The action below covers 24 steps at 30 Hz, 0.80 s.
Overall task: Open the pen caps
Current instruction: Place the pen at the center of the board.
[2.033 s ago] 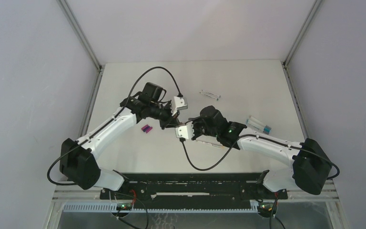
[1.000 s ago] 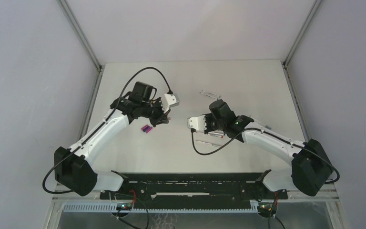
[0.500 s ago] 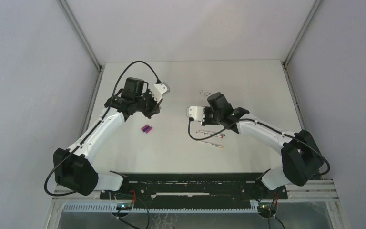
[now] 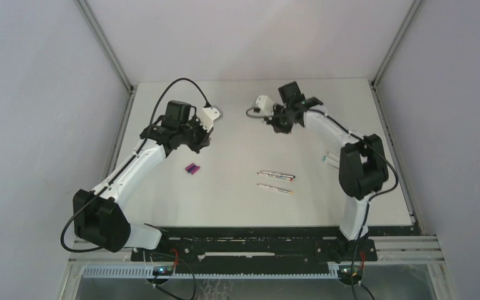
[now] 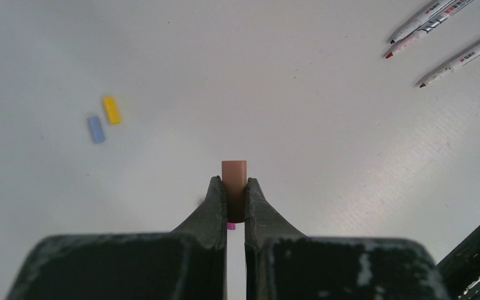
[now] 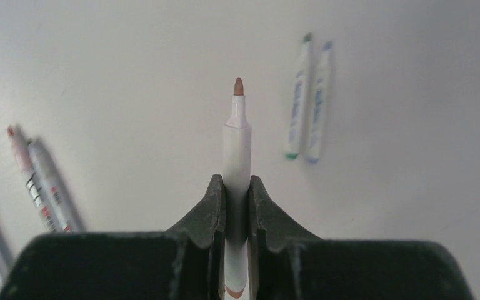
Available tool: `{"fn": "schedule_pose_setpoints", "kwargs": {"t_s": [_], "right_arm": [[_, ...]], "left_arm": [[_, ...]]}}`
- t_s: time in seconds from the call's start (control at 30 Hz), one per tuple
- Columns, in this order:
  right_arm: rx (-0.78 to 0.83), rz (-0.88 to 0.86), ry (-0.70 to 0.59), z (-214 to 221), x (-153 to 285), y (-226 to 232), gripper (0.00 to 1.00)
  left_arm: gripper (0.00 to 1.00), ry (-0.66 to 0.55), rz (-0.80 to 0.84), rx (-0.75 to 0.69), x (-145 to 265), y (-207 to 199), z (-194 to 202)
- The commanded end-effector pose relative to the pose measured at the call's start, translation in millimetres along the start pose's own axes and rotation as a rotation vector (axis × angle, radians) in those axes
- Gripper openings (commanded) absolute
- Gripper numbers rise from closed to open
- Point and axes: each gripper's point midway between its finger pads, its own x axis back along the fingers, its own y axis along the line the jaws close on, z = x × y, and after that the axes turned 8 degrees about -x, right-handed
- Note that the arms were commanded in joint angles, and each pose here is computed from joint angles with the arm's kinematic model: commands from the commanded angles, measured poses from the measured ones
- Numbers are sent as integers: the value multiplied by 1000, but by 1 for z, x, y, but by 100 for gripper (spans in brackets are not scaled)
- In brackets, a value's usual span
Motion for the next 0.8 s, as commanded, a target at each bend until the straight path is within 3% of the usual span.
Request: {"fn": "schedule_pose_setpoints", "kwargs": {"t_s": [0.0,0.3,0.77], "right_arm": [[-184,-144,-16,-14,7,-32,0],[-290,-101,-19,-16,-19,-104,0],[-436,-50,-77,-10,-78,-134,0]], "left_arm": [[0,-8,-16,19,-5,3,-1],[0,-3,-22,17,-6,5,1],[0,14,-31,19,-10,6,6]]}}
